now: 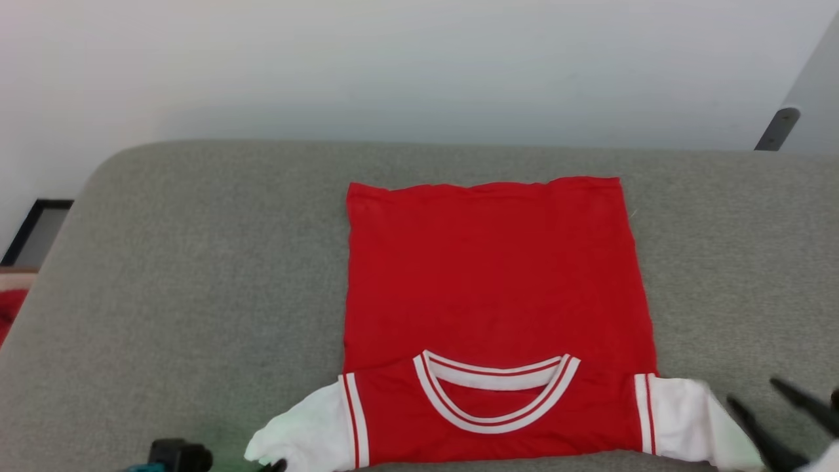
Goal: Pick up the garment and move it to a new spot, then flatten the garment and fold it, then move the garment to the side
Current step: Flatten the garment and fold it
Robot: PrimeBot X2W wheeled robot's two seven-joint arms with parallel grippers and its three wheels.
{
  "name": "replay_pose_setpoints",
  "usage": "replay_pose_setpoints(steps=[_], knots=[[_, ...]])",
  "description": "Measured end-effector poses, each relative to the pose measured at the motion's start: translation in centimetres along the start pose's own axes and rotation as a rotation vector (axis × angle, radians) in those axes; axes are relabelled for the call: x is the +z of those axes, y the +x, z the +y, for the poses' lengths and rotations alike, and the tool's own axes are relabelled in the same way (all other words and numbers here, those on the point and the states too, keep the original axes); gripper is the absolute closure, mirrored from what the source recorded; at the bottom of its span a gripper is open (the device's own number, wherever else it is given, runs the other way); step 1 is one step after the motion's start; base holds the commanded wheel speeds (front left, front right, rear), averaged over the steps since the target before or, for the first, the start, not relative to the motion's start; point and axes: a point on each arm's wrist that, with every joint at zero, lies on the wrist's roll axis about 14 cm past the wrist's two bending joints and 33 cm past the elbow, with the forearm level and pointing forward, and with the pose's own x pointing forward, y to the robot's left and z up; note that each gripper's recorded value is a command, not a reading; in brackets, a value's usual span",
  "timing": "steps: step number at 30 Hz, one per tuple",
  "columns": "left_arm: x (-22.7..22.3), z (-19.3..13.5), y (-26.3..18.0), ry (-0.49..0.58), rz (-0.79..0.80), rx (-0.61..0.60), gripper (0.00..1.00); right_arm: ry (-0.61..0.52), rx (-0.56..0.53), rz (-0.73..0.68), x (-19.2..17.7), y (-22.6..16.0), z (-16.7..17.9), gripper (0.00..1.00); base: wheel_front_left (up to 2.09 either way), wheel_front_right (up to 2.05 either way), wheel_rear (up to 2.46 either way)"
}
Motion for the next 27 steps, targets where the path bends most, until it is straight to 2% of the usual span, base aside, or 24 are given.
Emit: replay_pose_setpoints(steps=[10,14,18,27], knots=[[0.7,-1.6,1.5,0.010,-0.010,-0.038,1.00,0.041,-0.033,-0.030,7.8,6.0,-2.9,0.00,0.00,0.00,0.00],[1.1,-2.1,2.2,0.010,-0.021,-0.055,1.00,0.079,-0.065,0.025,9.6,9.5,-4.9,0.00,0.00,0.00,0.00],[1.2,-2.4,2.8,0.000,-0.027,-0.058,1.00,0.135,-0.066,0.091,10.6,13.4,-5.5,0.00,0.00,0.00,0.00],[0.5,-2.4,3.7,-0.022,-0.010,-0.040,1.00,0.217,-0.091,0.318,8.6,20.7,-6.3,0.00,0.00,0.00,0.00]])
